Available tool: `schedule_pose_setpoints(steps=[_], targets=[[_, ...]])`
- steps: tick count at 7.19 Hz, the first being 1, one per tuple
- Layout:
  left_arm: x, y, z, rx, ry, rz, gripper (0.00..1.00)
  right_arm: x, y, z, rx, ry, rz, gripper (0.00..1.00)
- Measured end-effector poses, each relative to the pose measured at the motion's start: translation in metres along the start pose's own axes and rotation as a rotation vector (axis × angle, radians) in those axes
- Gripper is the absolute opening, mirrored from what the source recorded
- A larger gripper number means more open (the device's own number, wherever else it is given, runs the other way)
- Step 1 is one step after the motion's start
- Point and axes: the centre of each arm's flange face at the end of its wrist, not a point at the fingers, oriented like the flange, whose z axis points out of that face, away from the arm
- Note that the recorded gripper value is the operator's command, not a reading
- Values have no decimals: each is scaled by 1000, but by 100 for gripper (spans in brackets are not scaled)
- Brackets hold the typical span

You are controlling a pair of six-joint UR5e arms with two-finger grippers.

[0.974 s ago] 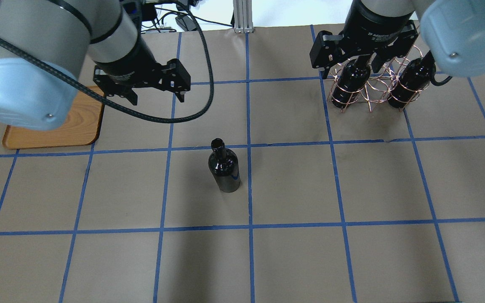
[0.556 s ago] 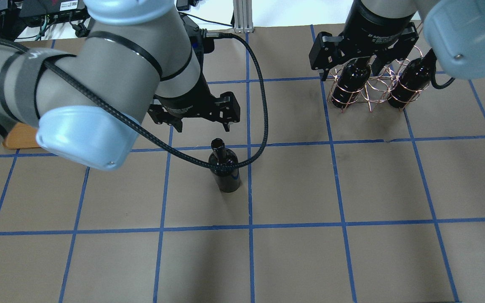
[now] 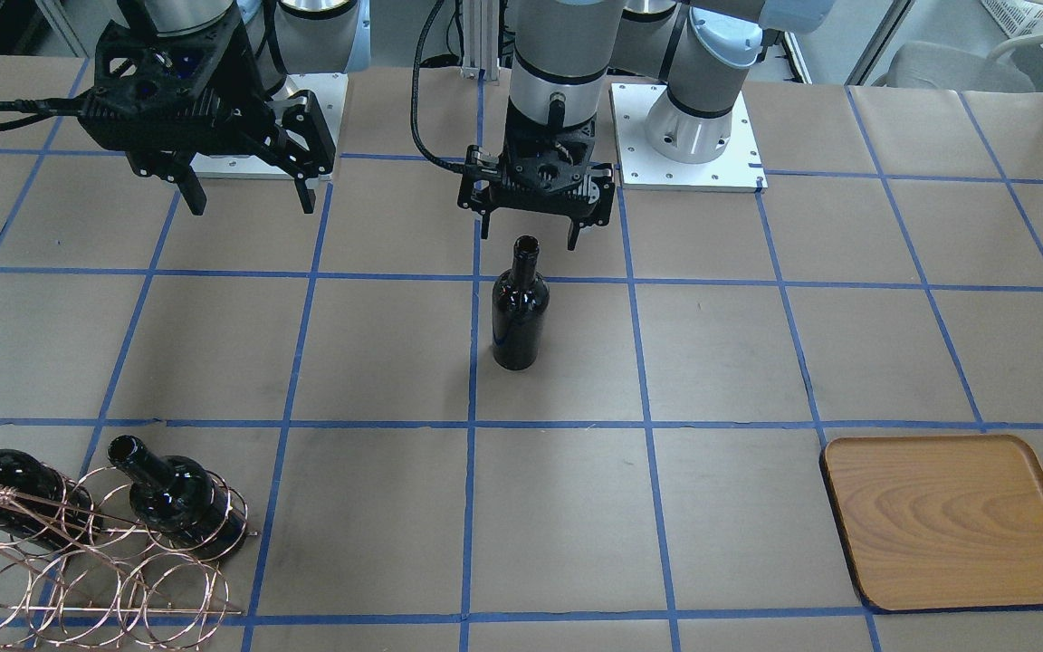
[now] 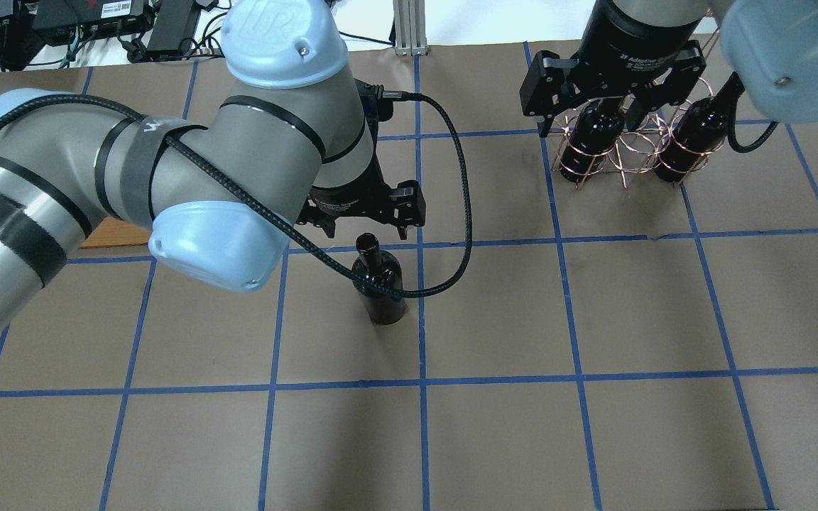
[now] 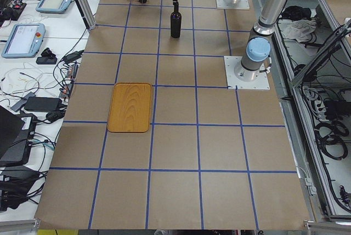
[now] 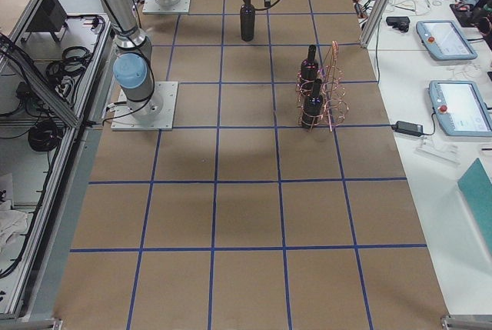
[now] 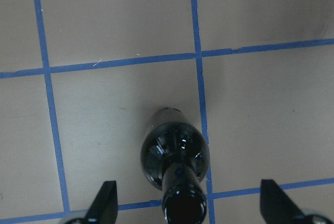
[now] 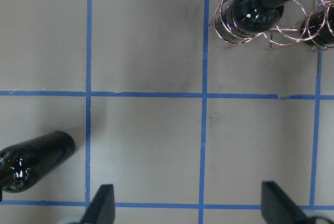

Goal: Take wine from basket and place on tray
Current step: 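Lower the left gripper over the bottle neck, then close the left gripper on the bottle neck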

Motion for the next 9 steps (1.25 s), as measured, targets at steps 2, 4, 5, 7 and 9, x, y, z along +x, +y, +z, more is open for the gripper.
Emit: schedule_pose_setpoints(steps=[2, 4, 5, 7, 9], targets=[[1, -11, 23, -27, -14, 8, 86, 1, -2, -8, -16, 4, 2, 100], [-1, -13, 30, -39, -22, 33, 80, 1, -15, -18, -36, 6, 4, 100], [-2, -12, 32, -50, -25, 39, 65, 1, -16, -19, -45, 7, 3, 100], [-3, -7, 36, -95, -37, 41, 59, 2, -16, -21, -49, 8, 3, 100], [-4, -2, 38, -130, -46, 41, 61, 2, -14, -18, -55, 8, 3, 100]])
